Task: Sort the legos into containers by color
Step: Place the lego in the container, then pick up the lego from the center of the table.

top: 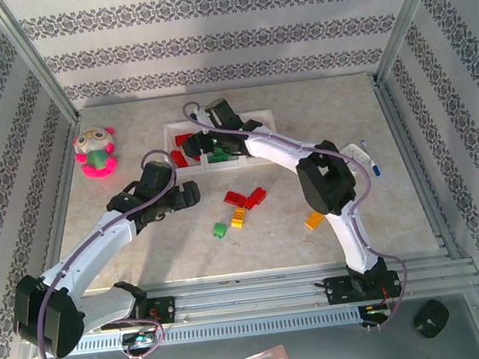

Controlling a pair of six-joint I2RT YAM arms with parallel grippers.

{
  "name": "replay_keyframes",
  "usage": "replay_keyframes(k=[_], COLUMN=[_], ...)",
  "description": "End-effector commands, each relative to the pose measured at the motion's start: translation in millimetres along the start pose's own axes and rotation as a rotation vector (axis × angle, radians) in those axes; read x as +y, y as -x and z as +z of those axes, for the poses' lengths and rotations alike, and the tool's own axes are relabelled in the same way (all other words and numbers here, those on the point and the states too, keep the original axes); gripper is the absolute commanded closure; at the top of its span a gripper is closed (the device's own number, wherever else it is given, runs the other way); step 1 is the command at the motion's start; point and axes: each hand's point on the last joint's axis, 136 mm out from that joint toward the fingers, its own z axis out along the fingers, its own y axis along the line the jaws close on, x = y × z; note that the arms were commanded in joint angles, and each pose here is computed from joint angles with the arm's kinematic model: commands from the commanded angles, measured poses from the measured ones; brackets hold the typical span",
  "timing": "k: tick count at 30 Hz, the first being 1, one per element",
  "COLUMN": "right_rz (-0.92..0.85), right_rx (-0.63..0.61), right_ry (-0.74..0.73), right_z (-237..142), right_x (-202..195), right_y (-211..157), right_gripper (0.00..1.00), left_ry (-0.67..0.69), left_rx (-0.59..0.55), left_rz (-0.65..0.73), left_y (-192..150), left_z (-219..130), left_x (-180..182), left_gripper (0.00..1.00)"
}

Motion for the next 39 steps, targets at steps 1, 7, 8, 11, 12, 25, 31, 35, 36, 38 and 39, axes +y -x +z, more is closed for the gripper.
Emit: replay_keyframes(k=[1,7,8,11,12,25,31,35,36,38,39], right_rz=[0.014,0.092,0.105,0.161,0.188,0.398,0.426,0.423,0.418,0.412,0.411], right_rx=[-0.134,-0.153,-0.158,-0.169,-0.171,-0.207,-0.208,-0.196,-0.192,-0.190,-0.189], right_ry=[-0.023,-0.149,-0.169,-0.242,-0.270,-0.520,-0.519,-0.513,-0.512,-0.511,-0.506], right_z=[-49.4,-110.9,-121.0,-154.5,-165.4,-262.6,-266.4,-264.2,-263.3,-262.7,-261.6], right_x=[-4.2,-36.5,-41.1,-60.6,-68.7,-129.3,-128.6,-128.6,-128.6,-129.3,-128.8], right_y=[26.6,-16.3,-23.0,-47.9,-58.1,-156.1,-169.7,-171.3,-170.9,-168.8,-167.7], right_gripper=[0.14,0.13,0.13,0.13,0.13,0.14,0.14,0.14,0.14,0.14,0.14], left_ry=[-0.071,-0.140,-0.153,-0.197,-0.206,-0.238,-0.247,-0.226,-0.215,-0.207,-0.207], left_rx=[-0.055,-0.003,0.013,0.046,0.060,0.263,0.341,0.383,0.388,0.394,0.396], left_rz=[0.225,0.563,0.603,0.711,0.729,0.903,0.890,0.877,0.866,0.855,0.849], left_y=[15.4,9.9,7.7,2.3,0.8,-26.4,-39.0,-45.8,-47.0,-49.7,-51.3], left_z=[2.1,14.9,18.1,28.3,33.4,88.5,107.5,122.3,126.1,133.7,137.5], left_x=[-23.4,-67.9,-75.9,-104.5,-113.2,-184.7,-195.0,-195.4,-195.2,-194.5,-195.0], left_gripper=[0.01,0.01,0.00,0.00,0.02,0.09,0.13,0.19,0.21,0.25,0.27])
